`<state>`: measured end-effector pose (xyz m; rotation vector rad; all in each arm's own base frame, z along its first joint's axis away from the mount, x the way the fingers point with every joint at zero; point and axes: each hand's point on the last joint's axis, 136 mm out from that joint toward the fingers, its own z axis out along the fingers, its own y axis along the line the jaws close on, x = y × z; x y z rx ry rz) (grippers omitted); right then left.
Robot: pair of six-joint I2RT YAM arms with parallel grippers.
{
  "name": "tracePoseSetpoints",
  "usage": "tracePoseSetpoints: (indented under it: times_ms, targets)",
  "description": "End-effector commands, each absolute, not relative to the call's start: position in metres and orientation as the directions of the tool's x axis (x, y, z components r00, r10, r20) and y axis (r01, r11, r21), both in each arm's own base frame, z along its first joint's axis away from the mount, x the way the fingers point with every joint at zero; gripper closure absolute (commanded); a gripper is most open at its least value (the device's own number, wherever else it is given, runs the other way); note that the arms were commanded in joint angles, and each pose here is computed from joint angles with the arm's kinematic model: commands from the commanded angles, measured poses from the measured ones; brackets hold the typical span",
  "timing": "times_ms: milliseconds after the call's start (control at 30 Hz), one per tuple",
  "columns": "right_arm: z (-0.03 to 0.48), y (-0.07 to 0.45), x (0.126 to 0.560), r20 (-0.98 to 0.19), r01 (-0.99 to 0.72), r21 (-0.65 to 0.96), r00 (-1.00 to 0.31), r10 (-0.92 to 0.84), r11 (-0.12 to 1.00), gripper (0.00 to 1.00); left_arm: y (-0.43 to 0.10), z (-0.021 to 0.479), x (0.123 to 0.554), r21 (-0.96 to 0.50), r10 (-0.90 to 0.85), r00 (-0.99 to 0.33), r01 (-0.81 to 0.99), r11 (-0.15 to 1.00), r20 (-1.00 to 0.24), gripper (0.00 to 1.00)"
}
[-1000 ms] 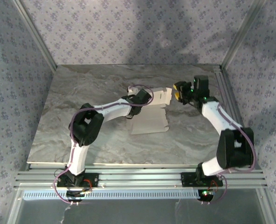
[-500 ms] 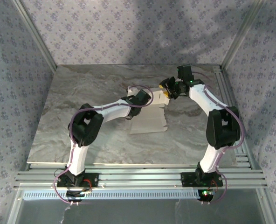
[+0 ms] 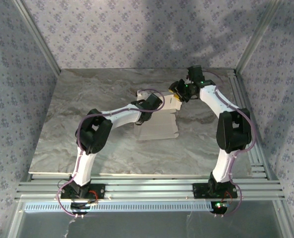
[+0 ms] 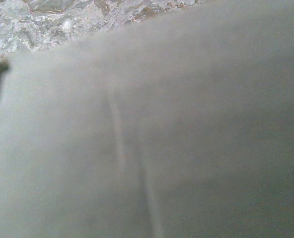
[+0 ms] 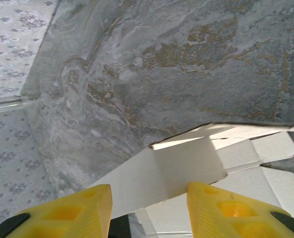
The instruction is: Fold the paper box
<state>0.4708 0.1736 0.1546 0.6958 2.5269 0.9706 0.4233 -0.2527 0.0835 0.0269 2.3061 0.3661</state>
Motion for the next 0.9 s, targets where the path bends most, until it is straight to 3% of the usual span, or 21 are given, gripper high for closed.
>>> tracePoseSetpoints:
  times_ms: [0,467,667,867]
  targets:
    - [0.156,0.167,0.475,-0.177,0.284,0.668,-0.837,0.518,0.688,0.55,-0.241,0.074,0.421,0.362,0.197,-0.719,-0.081,0.929,-0.666,1.00]
    - [0.147,0.180,0.481,-0.189,0.246,0.681,-0.851,0.490,0.690,0.56,-0.243,0.075,0.423,0.358,0.199,-0.719,-0.075,0.931,-0.666,1.00]
    - [0.148,0.187,0.478,-0.180,0.248,0.685,-0.853,0.489,0.685,0.60,-0.244,0.075,0.424,0.352,0.197,-0.718,-0.072,0.933,-0.668,1.00]
    - [0.148,0.186,0.480,-0.176,0.261,0.698,-0.840,0.514,0.667,0.69,-0.246,0.075,0.424,0.348,0.197,-0.717,-0.068,0.935,-0.668,1.00]
